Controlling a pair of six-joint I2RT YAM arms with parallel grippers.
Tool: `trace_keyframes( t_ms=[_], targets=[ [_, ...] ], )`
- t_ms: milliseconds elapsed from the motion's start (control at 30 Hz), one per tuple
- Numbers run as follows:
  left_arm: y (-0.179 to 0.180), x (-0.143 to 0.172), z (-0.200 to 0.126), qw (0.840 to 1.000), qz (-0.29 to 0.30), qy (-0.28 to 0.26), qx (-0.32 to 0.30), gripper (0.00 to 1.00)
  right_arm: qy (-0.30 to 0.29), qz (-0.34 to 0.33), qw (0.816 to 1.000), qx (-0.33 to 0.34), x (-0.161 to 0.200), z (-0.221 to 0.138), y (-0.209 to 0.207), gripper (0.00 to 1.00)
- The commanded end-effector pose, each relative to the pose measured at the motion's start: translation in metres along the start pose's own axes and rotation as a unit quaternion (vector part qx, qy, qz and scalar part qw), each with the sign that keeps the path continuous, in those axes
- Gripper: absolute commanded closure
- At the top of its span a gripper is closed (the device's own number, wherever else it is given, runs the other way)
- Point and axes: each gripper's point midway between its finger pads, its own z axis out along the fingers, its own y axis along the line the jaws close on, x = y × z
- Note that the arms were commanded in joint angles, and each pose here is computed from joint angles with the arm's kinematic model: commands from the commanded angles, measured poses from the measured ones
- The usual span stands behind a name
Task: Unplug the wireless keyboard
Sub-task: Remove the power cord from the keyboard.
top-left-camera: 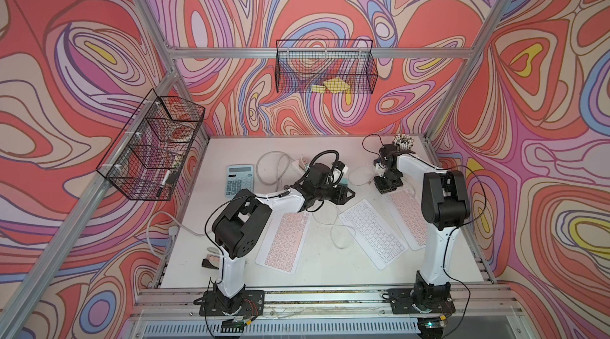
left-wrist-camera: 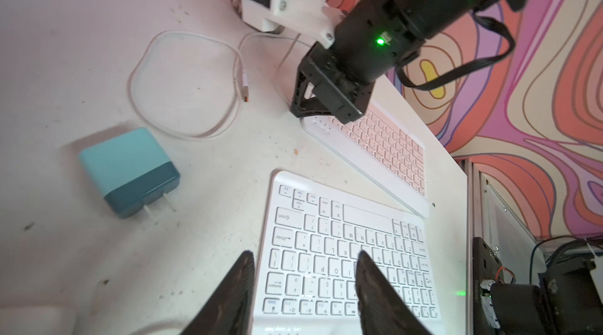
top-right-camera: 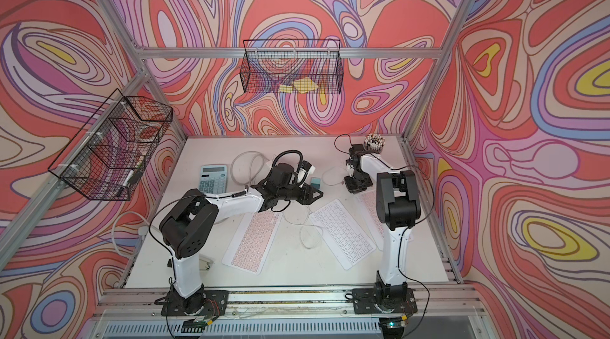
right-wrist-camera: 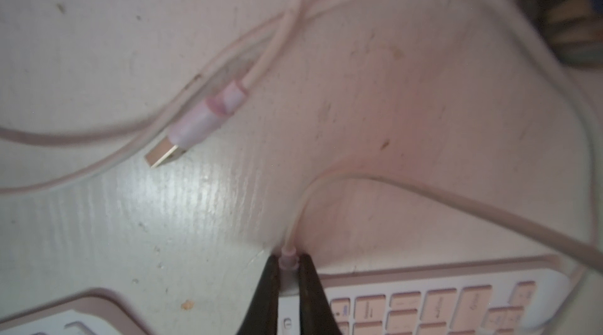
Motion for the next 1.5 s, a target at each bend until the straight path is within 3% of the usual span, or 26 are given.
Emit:
trace_keyframes(
  t_ms=[0,100,400,700,867,1133,1467],
  targets=[
    [-0.042,-0.020,0.004,0.987,0.141,-0.053,0.049,0.48,0.014,0.010,1.000,-0.026,0.003,0.021,0.011,0.94],
    [-0.060,-0.011,0.025,0.978,0.199,-0.038,0.059,0.48,0.011,0.013,1.000,-0.026,0.003,0.022,0.011,0.94],
    [-0.088,0.024,0.094,0.954,0.292,0.060,0.018,0.51,0.002,0.025,0.999,-0.043,0.004,0.027,0.018,0.93],
    [-0.108,0.049,0.139,0.946,0.299,0.126,0.002,0.51,-0.009,0.035,0.997,-0.071,0.002,0.028,0.028,0.93],
    [-0.105,0.058,0.156,0.950,0.279,0.141,-0.016,0.52,-0.015,0.040,0.996,-0.080,0.000,0.029,0.031,0.94],
    [-0.094,0.078,0.172,0.954,0.249,0.162,-0.036,0.56,-0.011,0.053,0.994,-0.095,0.005,0.035,0.036,0.94],
    [-0.085,0.100,0.172,0.945,0.248,0.207,-0.049,0.58,-0.007,0.054,0.996,-0.072,0.011,0.042,0.030,0.93]
  ],
)
